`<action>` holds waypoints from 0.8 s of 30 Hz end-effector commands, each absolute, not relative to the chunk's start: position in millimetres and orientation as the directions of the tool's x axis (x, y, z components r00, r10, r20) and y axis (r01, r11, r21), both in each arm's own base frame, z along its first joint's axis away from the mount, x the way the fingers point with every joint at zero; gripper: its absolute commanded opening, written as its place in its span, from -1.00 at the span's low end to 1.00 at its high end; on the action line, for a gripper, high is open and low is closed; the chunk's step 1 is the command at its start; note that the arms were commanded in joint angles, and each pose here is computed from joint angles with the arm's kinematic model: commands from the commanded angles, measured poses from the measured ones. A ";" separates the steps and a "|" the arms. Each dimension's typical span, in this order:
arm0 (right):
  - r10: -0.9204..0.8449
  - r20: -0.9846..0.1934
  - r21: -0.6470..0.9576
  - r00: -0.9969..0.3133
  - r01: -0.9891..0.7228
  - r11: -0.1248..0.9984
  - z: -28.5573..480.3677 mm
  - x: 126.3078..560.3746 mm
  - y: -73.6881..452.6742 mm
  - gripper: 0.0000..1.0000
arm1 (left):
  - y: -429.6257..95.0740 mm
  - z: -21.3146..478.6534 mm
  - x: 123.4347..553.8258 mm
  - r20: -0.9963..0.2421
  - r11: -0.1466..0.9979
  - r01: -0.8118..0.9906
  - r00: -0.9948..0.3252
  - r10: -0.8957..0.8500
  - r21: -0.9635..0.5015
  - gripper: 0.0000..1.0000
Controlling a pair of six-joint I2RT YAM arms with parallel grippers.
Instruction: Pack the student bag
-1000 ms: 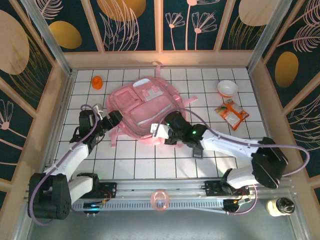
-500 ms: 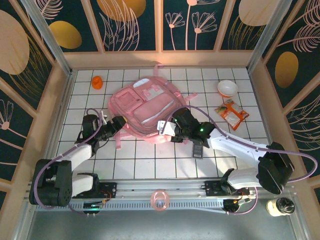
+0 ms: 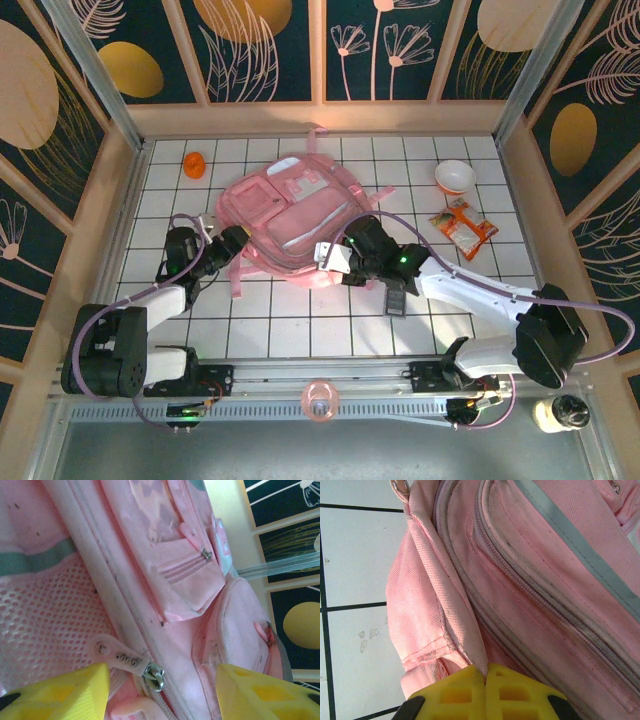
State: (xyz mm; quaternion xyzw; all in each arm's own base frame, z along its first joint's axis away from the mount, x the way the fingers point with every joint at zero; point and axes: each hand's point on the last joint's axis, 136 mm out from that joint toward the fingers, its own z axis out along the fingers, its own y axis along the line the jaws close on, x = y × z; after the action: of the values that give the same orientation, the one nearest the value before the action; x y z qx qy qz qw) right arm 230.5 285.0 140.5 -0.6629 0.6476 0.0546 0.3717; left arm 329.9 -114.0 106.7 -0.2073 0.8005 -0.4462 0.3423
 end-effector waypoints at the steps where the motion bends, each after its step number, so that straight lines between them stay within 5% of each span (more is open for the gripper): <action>1: -0.780 -0.607 -0.422 0.154 -0.894 0.152 160.9 234.2 292.3 -1.00 | -108.3 110.2 337.5 -0.390 0.516 -0.009 -0.643 -0.659 -0.856 0.17; 13: -0.777 -0.612 -0.418 0.149 -0.895 0.158 163.1 234.6 293.4 -1.00 | -105.9 97.2 351.7 -0.385 0.517 -0.029 -0.631 -0.673 -0.856 0.27; 19: -0.776 -0.613 -0.422 0.147 -0.892 0.165 164.7 234.8 292.0 -1.00 | -110.5 104.8 359.2 -0.391 0.499 0.009 -0.633 -0.668 -0.867 -0.04; 24: -0.776 -0.614 -0.421 0.144 -0.891 0.168 164.2 234.9 291.7 -1.00 | -116.3 107.4 352.8 -0.376 0.475 0.030 -0.655 -0.656 -0.879 -0.08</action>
State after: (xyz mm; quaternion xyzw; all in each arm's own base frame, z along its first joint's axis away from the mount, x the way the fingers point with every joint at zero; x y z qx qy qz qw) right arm 229.8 284.3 139.6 -0.6564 0.6558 0.0587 0.3682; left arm 346.3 -112.1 85.2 -0.2264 0.7966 -0.4451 0.3408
